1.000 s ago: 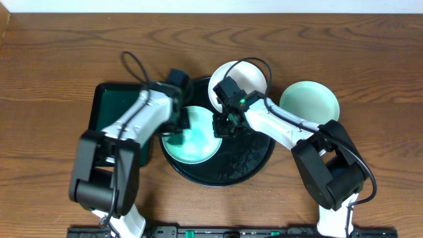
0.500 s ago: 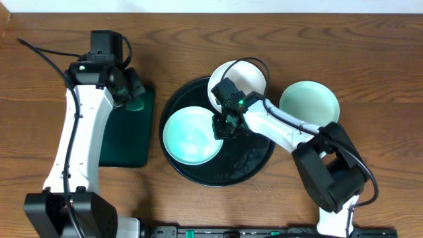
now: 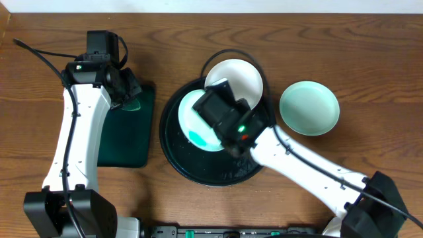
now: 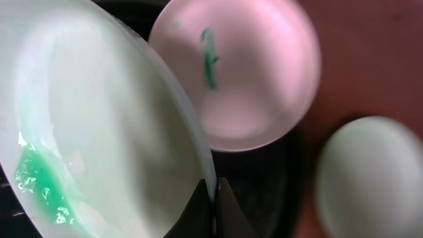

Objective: Clean dirty plates on tray and stack at the side
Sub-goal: 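Lift the scrubbed plate with the right gripper toward the right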

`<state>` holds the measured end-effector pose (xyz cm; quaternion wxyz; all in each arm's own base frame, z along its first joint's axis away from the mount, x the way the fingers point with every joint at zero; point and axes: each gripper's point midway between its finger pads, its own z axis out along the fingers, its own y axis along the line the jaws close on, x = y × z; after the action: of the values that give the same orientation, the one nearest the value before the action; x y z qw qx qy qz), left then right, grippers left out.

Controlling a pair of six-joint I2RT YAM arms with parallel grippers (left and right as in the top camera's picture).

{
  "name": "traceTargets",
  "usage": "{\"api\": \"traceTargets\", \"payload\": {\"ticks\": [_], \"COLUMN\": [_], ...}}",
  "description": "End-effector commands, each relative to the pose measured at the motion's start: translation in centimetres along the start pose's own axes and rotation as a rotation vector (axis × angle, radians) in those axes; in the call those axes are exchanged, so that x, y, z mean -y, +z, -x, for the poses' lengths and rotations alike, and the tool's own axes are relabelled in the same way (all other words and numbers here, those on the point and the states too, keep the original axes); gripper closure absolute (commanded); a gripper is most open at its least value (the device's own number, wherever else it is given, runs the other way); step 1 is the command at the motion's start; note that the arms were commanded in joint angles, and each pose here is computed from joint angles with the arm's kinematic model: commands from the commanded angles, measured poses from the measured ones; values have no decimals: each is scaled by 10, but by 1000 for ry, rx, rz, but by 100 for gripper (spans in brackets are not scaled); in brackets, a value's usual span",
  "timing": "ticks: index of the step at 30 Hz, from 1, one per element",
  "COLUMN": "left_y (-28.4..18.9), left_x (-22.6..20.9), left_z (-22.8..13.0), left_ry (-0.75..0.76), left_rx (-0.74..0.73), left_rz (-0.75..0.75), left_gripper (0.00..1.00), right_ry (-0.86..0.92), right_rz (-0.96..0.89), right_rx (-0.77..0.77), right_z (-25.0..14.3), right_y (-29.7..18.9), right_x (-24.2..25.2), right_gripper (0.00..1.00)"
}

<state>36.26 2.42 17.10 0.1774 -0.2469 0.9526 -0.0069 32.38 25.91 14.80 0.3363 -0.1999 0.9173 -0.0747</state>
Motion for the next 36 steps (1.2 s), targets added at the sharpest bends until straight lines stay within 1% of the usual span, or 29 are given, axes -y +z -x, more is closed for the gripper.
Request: {"api": "traceTargets", "payload": {"ticks": [1, 8, 12, 25, 27, 29, 31, 36], "left_y": [0, 0, 0, 0, 0, 0, 0, 0], "left_x": [-3, -3, -3, -3, -3, -3, -3, -3], "left_z": [2, 2, 2, 2, 2, 2, 2, 2], "left_ry": [14, 14, 14, 14, 14, 13, 13, 13], "left_rx": [8, 8, 7, 7, 7, 7, 7, 7], "left_rz": [11, 12, 12, 11, 11, 11, 11, 11], "left_gripper": [93, 93, 93, 93, 93, 93, 93, 93], "right_ry": [-148, -194, -193, -172, -136, -111, -70, 60], "right_rz": [-269, -272, -311, -303, -256, -169, -72, 99], "right_rx": [155, 238, 254, 266, 271, 258, 232, 142], "right_z": [22, 25, 27, 30, 32, 33, 34, 32], "right_y": [-32, -54, -58, -61, -64, -64, -62, -51], "right_x": [19, -9, -4, -3, -5, -11, -12, 1], "right_gripper": [99, 99, 99, 99, 99, 99, 99, 99]}}
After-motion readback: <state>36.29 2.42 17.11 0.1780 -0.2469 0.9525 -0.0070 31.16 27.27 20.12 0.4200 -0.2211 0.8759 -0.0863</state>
